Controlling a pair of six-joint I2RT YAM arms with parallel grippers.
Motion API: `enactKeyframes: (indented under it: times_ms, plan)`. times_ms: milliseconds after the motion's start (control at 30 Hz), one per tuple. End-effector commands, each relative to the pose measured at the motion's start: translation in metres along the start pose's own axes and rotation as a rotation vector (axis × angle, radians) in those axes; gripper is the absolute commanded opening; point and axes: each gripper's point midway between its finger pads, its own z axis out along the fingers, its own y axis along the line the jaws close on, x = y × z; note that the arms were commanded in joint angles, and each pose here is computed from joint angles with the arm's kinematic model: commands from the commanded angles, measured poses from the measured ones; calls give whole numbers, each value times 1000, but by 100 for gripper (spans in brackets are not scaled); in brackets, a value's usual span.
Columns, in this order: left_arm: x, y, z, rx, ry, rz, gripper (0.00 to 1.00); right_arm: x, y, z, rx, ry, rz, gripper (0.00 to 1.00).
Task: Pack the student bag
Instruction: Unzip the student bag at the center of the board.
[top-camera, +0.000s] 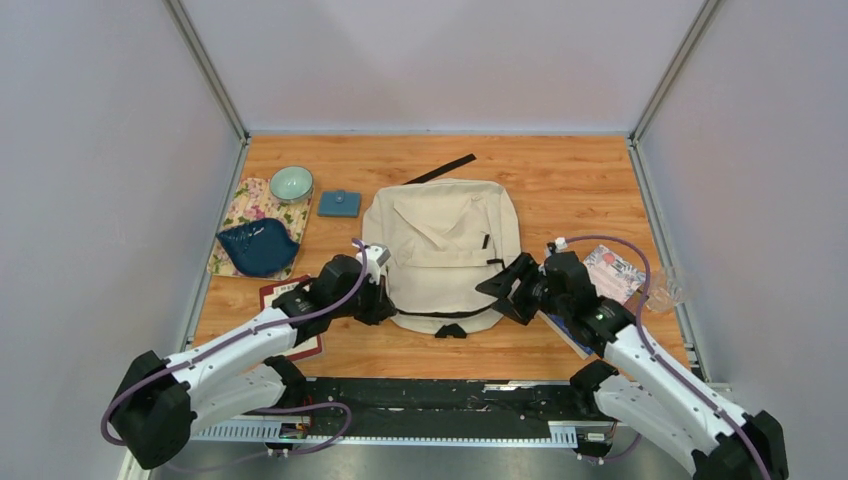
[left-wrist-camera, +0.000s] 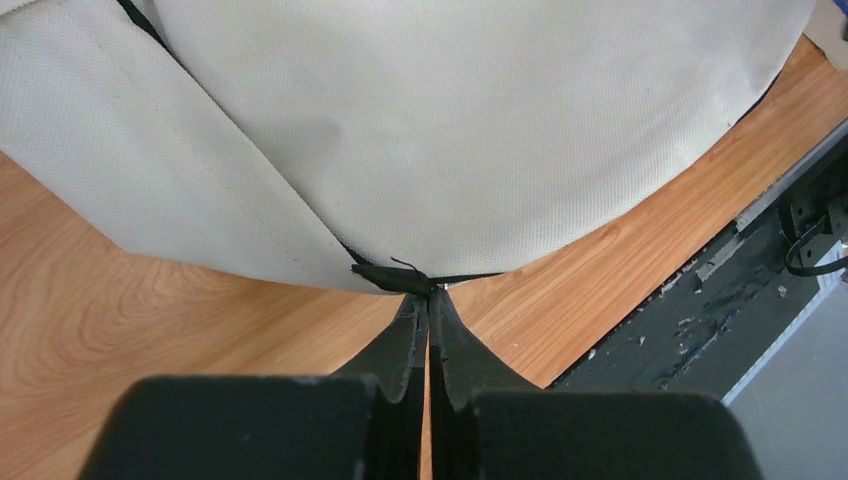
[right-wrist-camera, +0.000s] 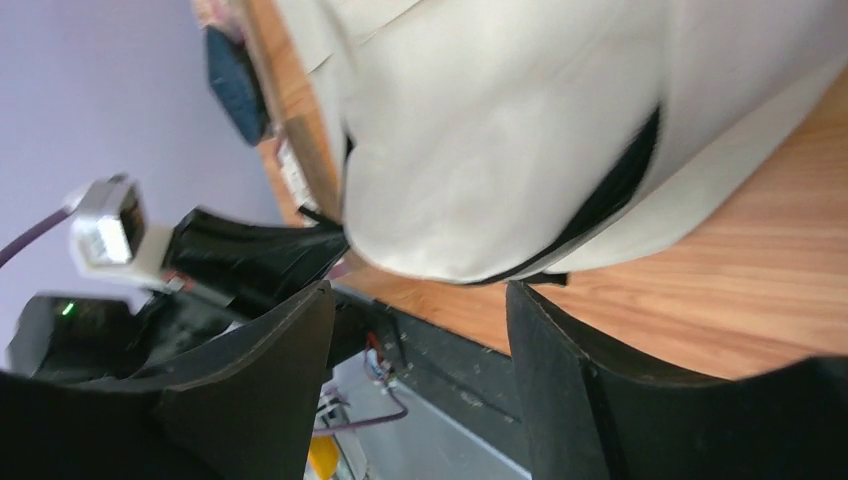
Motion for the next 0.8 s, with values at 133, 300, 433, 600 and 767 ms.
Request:
enactKeyframes:
  times_ms: [133,300,433,600,767]
  plan:
    - [-39,-36,1,124,-59,-5,0,48,16,-4,-118,38,244,67]
    - [-45,-54,3,173,-64,-9,0,66,29,16,-125,29,227,68]
    - [-40,-59,6,177,-42,-7,0,67,51,29,-128,34,185,68]
    - [-41,-57,6,165,-56,-10,0,65,65,39,-133,17,177,68]
    - [-41,-60,6,174,-48,-15,0,65,62,48,-104,1,200,68]
